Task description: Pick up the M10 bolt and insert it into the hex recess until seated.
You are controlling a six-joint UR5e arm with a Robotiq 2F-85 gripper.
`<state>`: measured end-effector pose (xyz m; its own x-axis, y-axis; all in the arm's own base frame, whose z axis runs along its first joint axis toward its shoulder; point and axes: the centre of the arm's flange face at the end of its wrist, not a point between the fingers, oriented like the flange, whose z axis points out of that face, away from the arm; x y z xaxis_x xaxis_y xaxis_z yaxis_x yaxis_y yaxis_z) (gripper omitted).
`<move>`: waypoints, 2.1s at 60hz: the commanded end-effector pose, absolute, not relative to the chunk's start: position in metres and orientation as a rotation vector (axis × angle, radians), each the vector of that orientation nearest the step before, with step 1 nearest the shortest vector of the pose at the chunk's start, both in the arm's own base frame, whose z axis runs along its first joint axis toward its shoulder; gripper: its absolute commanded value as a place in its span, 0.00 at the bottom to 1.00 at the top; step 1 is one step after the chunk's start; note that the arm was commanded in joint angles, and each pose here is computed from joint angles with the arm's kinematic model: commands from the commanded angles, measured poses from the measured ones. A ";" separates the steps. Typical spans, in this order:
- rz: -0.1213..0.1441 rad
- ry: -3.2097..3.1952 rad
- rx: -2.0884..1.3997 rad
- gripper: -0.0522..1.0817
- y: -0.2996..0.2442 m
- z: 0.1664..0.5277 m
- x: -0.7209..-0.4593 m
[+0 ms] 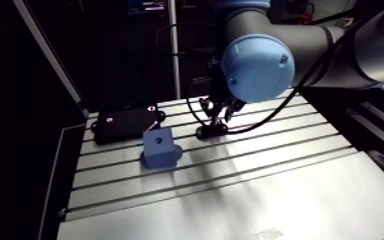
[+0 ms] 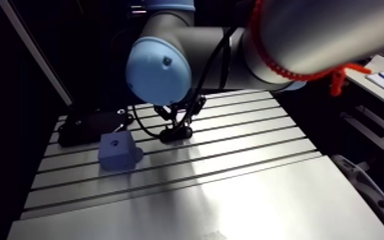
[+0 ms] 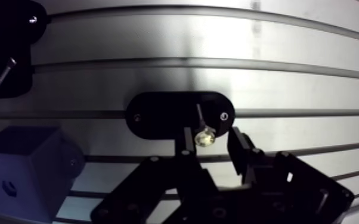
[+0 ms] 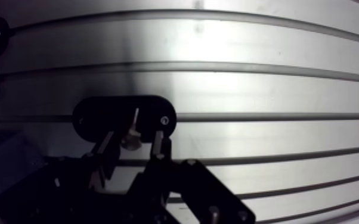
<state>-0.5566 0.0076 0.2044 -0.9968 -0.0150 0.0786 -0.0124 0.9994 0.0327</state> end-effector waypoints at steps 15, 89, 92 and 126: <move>-0.046 -3.058 0.038 0.56 0.002 0.206 -0.558; -0.048 -3.061 0.040 0.58 0.002 0.203 -0.559; -0.048 -3.061 0.038 0.58 0.003 0.203 -0.559; -0.045 -3.064 0.048 0.61 0.002 0.202 -0.558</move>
<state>-0.5585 0.0024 0.2029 -0.9965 -0.0298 0.0780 -0.0274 0.9991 0.0310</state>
